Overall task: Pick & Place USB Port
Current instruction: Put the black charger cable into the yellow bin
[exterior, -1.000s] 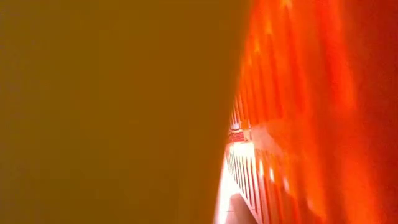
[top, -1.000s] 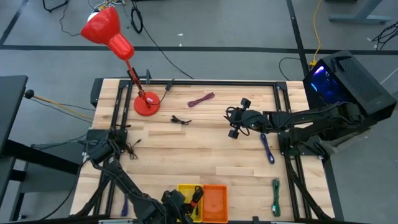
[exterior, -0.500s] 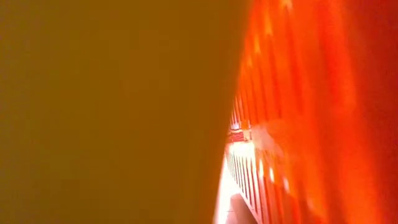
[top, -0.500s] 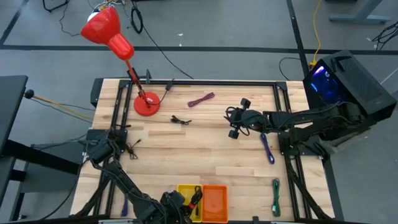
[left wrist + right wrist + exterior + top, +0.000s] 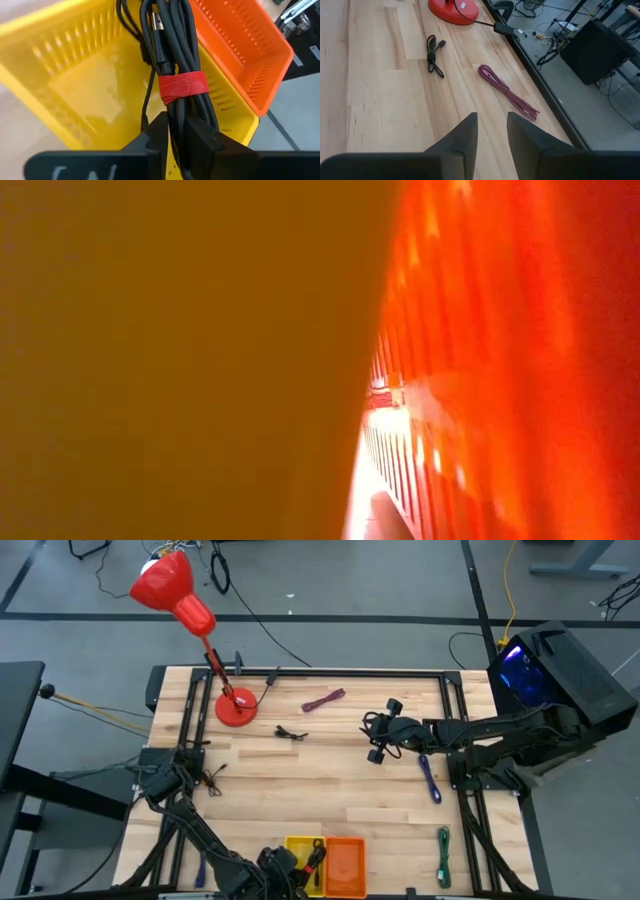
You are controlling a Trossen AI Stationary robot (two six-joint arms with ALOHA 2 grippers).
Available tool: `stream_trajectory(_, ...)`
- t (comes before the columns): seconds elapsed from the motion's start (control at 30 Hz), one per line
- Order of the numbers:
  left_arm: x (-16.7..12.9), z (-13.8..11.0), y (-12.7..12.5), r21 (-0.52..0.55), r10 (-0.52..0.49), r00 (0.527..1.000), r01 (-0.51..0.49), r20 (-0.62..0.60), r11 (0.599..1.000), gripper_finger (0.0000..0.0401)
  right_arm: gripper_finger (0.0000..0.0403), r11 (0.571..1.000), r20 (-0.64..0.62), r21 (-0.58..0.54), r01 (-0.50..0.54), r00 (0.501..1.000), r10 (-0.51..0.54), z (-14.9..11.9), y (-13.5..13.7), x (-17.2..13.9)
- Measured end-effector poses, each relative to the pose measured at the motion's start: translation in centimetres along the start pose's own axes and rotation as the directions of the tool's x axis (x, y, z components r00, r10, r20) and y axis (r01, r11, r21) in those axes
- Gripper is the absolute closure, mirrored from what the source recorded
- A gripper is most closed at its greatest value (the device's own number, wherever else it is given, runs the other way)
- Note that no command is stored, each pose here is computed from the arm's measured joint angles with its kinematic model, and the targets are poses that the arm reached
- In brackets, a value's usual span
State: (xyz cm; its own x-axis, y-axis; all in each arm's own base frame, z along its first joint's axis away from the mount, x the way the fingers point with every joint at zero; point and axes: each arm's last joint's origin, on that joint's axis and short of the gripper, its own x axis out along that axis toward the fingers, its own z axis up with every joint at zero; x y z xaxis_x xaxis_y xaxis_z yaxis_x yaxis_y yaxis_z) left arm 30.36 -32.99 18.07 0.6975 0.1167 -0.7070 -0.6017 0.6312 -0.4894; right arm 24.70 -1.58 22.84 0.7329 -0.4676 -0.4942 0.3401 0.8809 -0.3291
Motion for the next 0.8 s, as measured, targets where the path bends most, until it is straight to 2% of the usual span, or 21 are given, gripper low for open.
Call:
stream_trajectory(0.47, -0.08, -0.09, 0.14, 0.042, 0.013, 1.0, -0.012, -0.025, 0.999, 0.0341, 0.0295, 1.0, 0.0, -0.002, 0.0, 1.0, 0.0, 0.0, 0.0, 0.0)
stream_trajectory(0.8, 0.22, 0.47, 0.46, 0.054, 0.05, 0.999, -0.049, -0.021, 0.997, 0.0288, 0.0295, 1.0, -0.001, -0.002, 0.0, 1.0, 0.0, -0.01, 0.0, 0.0)
